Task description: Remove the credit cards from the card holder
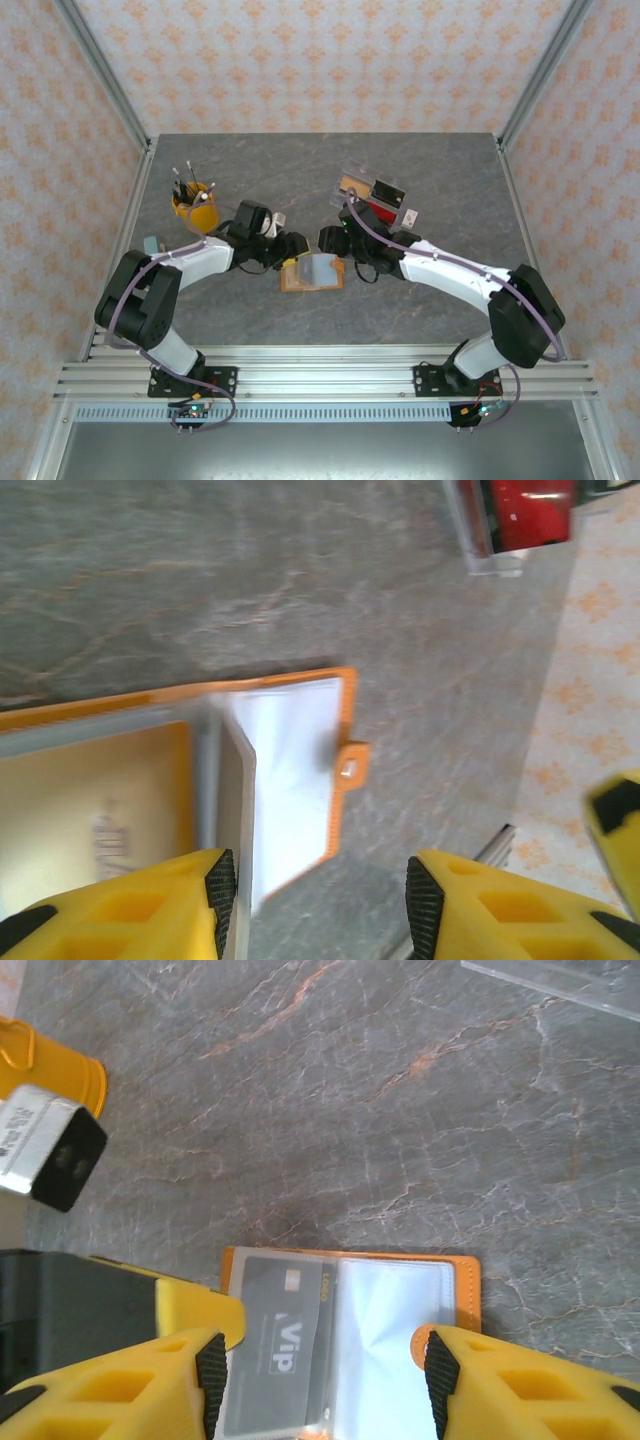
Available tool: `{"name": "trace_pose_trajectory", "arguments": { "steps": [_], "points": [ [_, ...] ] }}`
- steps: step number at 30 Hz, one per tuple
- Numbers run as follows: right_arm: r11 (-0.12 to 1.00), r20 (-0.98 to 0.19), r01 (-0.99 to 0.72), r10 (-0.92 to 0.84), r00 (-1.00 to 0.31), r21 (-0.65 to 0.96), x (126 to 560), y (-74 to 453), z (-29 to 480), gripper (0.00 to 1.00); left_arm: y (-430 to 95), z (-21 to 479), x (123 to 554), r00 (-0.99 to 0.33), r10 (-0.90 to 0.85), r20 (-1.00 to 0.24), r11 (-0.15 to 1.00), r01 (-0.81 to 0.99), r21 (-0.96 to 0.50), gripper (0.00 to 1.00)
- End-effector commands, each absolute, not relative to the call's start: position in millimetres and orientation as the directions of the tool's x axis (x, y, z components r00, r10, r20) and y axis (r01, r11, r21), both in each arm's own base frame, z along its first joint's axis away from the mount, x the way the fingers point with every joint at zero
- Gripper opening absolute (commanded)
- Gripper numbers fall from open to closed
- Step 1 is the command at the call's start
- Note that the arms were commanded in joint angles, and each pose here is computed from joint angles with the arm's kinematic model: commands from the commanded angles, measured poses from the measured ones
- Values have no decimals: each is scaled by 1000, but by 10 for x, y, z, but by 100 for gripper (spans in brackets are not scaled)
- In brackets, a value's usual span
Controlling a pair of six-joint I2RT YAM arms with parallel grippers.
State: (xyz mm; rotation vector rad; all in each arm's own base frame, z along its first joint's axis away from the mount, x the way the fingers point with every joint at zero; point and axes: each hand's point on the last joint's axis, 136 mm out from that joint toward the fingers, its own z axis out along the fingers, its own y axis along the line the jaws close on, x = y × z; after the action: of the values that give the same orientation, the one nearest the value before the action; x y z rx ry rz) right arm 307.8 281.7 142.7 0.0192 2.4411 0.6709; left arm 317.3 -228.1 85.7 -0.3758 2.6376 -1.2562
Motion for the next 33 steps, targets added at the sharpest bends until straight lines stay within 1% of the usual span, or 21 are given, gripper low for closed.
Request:
{"name": "trace_pose_trajectory", "arguments": {
  "steps": [1, 4, 8, 13, 16, 19, 22, 26, 28, 33],
  "points": [
    [896, -577, -80, 211, -789, 437, 3125, 2628, 1497, 57, -2477, 1049, 3181, -949, -305, -81, 556, -109, -824, 53],
    [901, -582, -71, 215, -784, 428, 3133, 2597, 1517, 57, -2609, 1064, 3170, -952, -294, -88, 565, -99, -819, 53],
    [904, -581, -61, 219, -784, 424, 3131, 2577, 1510, 57, -2725, 992, 3154, -960, -265, -88, 603, -94, -792, 53],
    [908, -582, -54, 220, -783, 415, 3114, 2537, 1515, 56, -2741, 854, 3175, -960, -272, -62, 613, -123, -780, 53],
    [912, -582, -57, 210, -785, 407, 3100, 2525, 1500, 56, -2674, 843, 3181, -957, -281, -77, 648, -130, -751, 51],
    [919, -562, -72, 173, -809, 387, 3077, 2559, 1417, 51, -2515, 835, 3195, -943, -317, -100, 686, -155, -711, 47],
    [924, -515, -84, 131, -847, 374, 3051, 2639, 1281, 44, -2307, 788, 3201, -923, -368, -113, 712, -202, -672, 42],
    [929, -433, -84, 88, -897, 362, 3025, 2763, 1039, 31, -2149, 714, 3166, -906, -413, -96, 705, -251, -663, 38],
    [932, -398, -75, 78, -914, 355, 3023, 2807, 917, 26, -2130, 687, 3137, -906, -413, -91, 707, -257, -659, 37],
    [940, -321, -52, 63, -945, 336, 3002, 2876, 632, 22, -2190, 634, 3103, -911, -408, -54, 683, -266, -680, 34]
  ]
}}
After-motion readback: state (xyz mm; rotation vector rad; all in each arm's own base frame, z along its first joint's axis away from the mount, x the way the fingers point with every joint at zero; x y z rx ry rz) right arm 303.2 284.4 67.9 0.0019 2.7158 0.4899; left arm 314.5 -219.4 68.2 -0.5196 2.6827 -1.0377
